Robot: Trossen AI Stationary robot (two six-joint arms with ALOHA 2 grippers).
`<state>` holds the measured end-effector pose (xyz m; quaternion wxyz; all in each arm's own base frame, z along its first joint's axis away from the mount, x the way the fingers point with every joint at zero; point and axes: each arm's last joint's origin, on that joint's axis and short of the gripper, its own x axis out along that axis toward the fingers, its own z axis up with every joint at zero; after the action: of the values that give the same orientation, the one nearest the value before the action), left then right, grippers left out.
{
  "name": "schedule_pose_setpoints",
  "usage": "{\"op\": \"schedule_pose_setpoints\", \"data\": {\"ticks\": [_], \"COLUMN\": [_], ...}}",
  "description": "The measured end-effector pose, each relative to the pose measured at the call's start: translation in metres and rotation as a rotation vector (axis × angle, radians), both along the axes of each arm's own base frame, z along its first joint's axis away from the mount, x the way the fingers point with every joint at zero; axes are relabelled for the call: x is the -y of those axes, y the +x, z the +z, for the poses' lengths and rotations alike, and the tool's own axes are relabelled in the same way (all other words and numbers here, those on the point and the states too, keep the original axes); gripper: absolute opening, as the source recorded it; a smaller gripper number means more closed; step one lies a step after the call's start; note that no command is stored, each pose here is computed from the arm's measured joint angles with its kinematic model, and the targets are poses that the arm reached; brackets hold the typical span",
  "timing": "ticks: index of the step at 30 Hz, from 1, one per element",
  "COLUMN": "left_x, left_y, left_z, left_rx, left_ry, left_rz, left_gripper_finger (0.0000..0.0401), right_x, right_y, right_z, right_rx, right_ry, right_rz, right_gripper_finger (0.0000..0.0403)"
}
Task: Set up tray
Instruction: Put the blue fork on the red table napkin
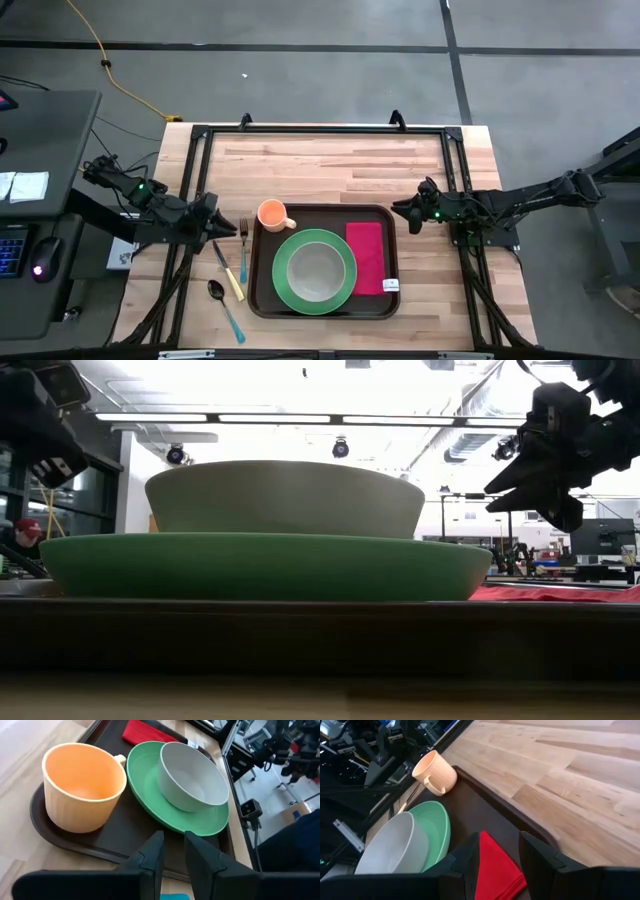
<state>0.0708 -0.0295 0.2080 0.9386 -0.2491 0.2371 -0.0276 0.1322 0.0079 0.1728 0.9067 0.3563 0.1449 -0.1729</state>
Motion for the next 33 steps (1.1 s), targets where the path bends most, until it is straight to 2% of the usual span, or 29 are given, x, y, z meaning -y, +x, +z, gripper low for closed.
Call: {"op": "schedule_pose_setpoints", "data": {"ticks": [8, 18, 23, 27, 33], "left_x": [0.000, -0.002, -0.001, 0.002, 0.005], "left_y": [0.000, -0.003, -0.001, 0.004, 0.009], "left_z": [0.000, -0.007, -0.005, 0.010, 0.043], "left_rx": [-0.005, -0.118, -0.163, -0.195, -0.374], "left_ry": [-0.029, -0.174, -0.233, -0.218, -0.116], "left_rz": [0.012, 0.112, 0.157, 0.173, 0.211], "left_gripper_finger": [0.0108, 0.0108, 0.0108, 0.0108, 0.0108], "right_x": [0.000, 0.000, 0.000, 0.000, 0.002], "right_y": [0.000, 0.000, 0.000, -0.001, -0.001], "right_z": [0.000, 0.000, -0.001, -0.001, -0.002], "right_rx": [-0.001, -0.001, 0.000, -0.005, -0.010], "right_ry": [0.001, 0.000, 0.034, 0.033, 0.009], "right_rz": [0.003, 0.002, -0.013, -0.019, -0.072], "right_gripper_finger": [0.0114, 0.0114, 0.0114, 0.0114, 0.0114]}}
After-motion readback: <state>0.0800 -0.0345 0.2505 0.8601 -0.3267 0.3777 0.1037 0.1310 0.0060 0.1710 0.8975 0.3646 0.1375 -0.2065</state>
